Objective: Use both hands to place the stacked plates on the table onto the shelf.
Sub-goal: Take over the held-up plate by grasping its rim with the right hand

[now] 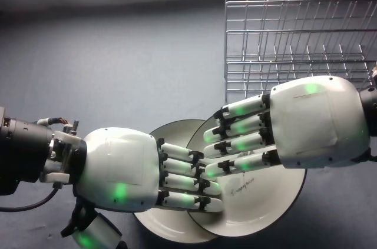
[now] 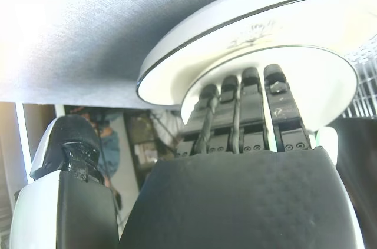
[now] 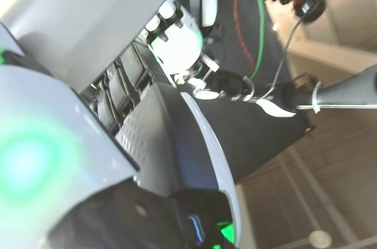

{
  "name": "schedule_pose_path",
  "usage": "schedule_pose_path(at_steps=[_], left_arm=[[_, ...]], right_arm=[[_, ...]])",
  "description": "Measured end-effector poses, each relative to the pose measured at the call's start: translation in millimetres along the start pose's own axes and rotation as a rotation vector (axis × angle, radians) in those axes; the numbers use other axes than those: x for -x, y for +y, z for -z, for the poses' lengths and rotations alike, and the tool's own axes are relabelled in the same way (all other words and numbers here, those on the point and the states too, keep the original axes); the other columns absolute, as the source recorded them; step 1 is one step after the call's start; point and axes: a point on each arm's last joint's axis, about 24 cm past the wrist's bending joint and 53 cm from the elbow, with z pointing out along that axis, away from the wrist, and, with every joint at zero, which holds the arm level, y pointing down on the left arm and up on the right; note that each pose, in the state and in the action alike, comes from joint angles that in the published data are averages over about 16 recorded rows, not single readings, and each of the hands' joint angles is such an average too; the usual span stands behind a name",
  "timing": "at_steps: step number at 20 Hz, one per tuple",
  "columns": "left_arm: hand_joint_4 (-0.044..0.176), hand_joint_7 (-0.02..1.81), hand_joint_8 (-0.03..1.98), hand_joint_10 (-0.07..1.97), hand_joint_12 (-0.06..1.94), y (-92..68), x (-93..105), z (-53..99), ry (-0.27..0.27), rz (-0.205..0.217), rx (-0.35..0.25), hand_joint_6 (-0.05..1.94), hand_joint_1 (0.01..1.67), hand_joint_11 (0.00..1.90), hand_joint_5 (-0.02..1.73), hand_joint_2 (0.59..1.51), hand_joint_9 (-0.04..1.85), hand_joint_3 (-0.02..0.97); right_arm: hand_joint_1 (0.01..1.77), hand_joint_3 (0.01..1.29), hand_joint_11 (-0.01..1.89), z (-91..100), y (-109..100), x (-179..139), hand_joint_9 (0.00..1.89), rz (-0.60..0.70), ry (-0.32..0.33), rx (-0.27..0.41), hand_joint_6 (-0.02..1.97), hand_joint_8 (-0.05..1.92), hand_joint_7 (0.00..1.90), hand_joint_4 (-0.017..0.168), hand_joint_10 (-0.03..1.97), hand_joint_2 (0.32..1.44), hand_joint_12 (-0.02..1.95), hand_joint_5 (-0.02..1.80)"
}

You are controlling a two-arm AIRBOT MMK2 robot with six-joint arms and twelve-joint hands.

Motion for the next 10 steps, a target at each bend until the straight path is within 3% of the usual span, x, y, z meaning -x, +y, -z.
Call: schedule_pose_path(at_steps=[10], left_arm=[[-0.009,0.0,-0.02,0.01,0.01,0.7,0.4,-0.9,-0.002,0.002,0.0,-0.04,0.02,0.02,-0.01,1.102,0.02,0.02]], right_arm=[[1.24,0.02,0.02,-0.8,-5.7,-7.8,0.34,-0.073,0.008,-0.067,0.01,0.0,0.33,0.006,0.04,1.07,1.23,0.3]])
